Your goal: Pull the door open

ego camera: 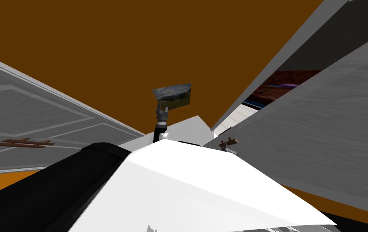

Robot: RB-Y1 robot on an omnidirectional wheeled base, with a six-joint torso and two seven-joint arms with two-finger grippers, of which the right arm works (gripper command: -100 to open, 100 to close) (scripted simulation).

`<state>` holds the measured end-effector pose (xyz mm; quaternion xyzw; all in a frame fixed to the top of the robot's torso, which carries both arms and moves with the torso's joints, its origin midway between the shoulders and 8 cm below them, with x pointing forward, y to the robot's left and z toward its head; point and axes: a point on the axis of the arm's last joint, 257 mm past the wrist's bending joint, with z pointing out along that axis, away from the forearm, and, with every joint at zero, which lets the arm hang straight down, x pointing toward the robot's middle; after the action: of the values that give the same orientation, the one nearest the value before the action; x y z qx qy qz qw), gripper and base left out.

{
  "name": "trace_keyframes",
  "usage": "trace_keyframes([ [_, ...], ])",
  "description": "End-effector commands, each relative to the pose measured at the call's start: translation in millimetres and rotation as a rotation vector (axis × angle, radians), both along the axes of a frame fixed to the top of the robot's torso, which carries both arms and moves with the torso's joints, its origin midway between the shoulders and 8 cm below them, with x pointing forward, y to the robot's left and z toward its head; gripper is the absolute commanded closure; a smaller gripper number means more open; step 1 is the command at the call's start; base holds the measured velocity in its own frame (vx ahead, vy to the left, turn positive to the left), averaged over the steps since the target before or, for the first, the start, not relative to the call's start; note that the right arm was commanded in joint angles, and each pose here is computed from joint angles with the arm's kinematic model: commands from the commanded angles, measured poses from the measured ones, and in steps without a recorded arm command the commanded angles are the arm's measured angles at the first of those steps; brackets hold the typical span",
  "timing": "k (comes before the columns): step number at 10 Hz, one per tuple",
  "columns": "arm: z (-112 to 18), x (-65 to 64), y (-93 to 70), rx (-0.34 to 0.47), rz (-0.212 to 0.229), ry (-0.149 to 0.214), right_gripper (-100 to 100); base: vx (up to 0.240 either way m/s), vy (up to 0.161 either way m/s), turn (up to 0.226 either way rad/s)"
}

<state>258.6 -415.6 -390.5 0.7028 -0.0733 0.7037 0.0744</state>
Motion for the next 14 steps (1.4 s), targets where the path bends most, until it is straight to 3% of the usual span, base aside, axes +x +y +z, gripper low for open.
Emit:
trace_keyframes([
  [1, -0.9, -3.6, 6.9, 0.002, 0.026, 0.001, 100, -0.204, -0.037, 0.05],
  [2, -0.2, -1.5, 5.0, 0.001, 0.017, 0.001, 100, -0.084, -0.012, 0.019],
  [9, -1.1, -9.6, 11.7, 0.002, 0.097, 0.001, 100, -0.217, -0.029, 0.13],
  [14, -1.9, -12.3, 13.4, 0.003, 0.126, 0.004, 100, -0.182, -0.007, 0.086],
])
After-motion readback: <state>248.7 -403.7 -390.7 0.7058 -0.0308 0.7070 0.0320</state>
